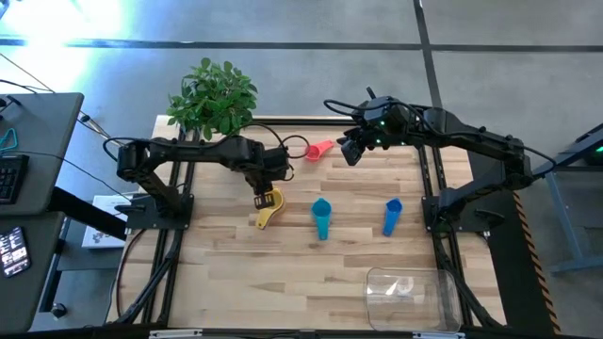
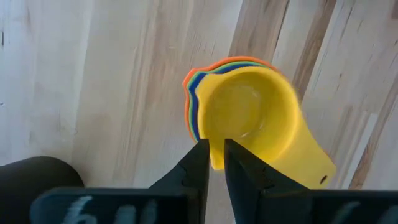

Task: Nest measuring cups in basket
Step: Stack the yellow measuring cup on the violet measuring cup, then stack the light blue measuring cup on the yellow measuring cup

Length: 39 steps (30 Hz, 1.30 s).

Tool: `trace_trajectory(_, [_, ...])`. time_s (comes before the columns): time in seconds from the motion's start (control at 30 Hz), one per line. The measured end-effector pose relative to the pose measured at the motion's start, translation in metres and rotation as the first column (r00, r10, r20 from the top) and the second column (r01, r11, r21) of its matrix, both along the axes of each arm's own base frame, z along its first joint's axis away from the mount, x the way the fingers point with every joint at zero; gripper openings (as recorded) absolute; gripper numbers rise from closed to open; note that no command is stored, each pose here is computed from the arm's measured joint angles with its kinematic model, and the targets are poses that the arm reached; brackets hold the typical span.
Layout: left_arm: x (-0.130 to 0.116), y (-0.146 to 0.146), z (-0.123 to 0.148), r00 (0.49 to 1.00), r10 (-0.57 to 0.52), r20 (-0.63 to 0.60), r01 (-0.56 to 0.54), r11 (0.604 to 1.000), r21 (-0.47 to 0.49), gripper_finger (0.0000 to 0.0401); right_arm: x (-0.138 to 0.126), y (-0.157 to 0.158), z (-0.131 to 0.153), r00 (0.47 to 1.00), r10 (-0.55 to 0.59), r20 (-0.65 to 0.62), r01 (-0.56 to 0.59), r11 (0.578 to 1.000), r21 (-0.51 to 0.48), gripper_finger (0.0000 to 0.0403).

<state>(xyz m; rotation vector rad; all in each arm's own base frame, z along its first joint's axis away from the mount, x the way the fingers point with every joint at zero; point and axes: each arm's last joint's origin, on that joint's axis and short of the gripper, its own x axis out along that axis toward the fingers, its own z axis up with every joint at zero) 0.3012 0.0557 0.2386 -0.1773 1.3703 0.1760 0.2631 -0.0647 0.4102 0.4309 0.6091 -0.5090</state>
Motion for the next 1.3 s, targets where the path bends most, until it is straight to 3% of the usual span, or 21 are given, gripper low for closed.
trace_trajectory(0.2, [0.001,0.000,0.000,1.000,-0.013,0.008,0.013,1.000,0.006,0.0064,0.000,0.000,0.000,1.000,0.000,0.000,0.000,1.000,0.000,0.0149])
trace_trajectory(0.33, [0.001,0.003,0.000,0.999,0.034,0.016,-0.034,0.999,0.002,0.0073,0.000,0.000,0.000,1.000,-0.003,0.002,0.003,1.000,0.003,0.0149])
trace_trajectory(0.7, [-0.007,0.005,0.015,0.994,0.083,0.066,-0.081,0.996,-0.034,0.0065,0.000,0.000,0.000,1.000,-0.028,0.012,0.027,0.999,0.034,0.0149])
trace_trajectory(1.07, [-0.035,-0.001,0.058,0.962,0.163,0.220,-0.157,0.987,-0.045,0.0058,-0.013,0.007,-0.024,0.973,-0.113,-0.200,0.149,0.974,0.170,0.0149])
trace_trajectory(1.3, [-0.055,-0.005,0.078,0.947,0.169,0.272,-0.169,0.985,-0.021,0.0058,-0.009,0.019,-0.044,0.960,-0.139,-0.243,0.200,0.947,0.250,0.0149])
